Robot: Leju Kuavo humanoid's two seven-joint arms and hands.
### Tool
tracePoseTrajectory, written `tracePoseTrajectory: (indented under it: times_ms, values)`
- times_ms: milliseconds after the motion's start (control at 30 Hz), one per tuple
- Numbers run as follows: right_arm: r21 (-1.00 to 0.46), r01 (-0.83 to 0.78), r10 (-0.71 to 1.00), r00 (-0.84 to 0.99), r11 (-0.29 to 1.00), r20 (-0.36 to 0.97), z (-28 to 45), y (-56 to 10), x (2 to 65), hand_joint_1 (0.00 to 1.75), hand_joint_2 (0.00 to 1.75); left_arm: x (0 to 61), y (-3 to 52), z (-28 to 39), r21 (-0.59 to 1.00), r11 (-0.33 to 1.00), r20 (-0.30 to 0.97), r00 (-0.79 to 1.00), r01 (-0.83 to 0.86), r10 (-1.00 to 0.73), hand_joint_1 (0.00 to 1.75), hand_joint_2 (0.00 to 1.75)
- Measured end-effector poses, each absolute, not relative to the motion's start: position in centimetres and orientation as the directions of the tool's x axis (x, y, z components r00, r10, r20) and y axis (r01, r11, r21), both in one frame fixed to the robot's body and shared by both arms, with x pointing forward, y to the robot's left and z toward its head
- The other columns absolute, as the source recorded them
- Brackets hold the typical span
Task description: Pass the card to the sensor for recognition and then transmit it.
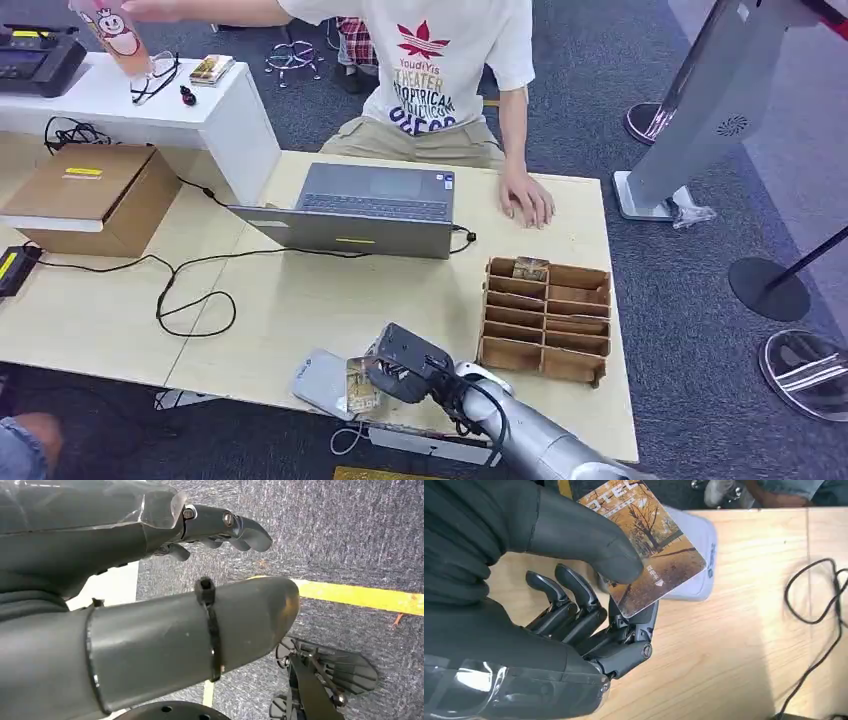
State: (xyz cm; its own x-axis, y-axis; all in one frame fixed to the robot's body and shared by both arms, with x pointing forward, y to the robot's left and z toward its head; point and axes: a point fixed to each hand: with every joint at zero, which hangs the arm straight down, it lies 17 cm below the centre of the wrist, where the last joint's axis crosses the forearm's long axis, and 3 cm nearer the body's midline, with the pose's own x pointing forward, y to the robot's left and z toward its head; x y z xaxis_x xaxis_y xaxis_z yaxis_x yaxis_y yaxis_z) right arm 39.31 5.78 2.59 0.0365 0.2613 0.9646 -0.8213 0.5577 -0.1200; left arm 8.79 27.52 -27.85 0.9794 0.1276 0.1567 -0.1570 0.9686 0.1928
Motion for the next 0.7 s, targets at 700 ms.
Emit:
tracePoseTrajectory:
  times_ms: [700]
  values:
    - [-0.177,-0.795,0.375,0.068,0.581,0.925,0.3,3.9,40.7,1.75,1.75,9.0,27.0,-27.8,0.196,0.969,0.155,0.98,-0.151,0.121,0.0,0.0]
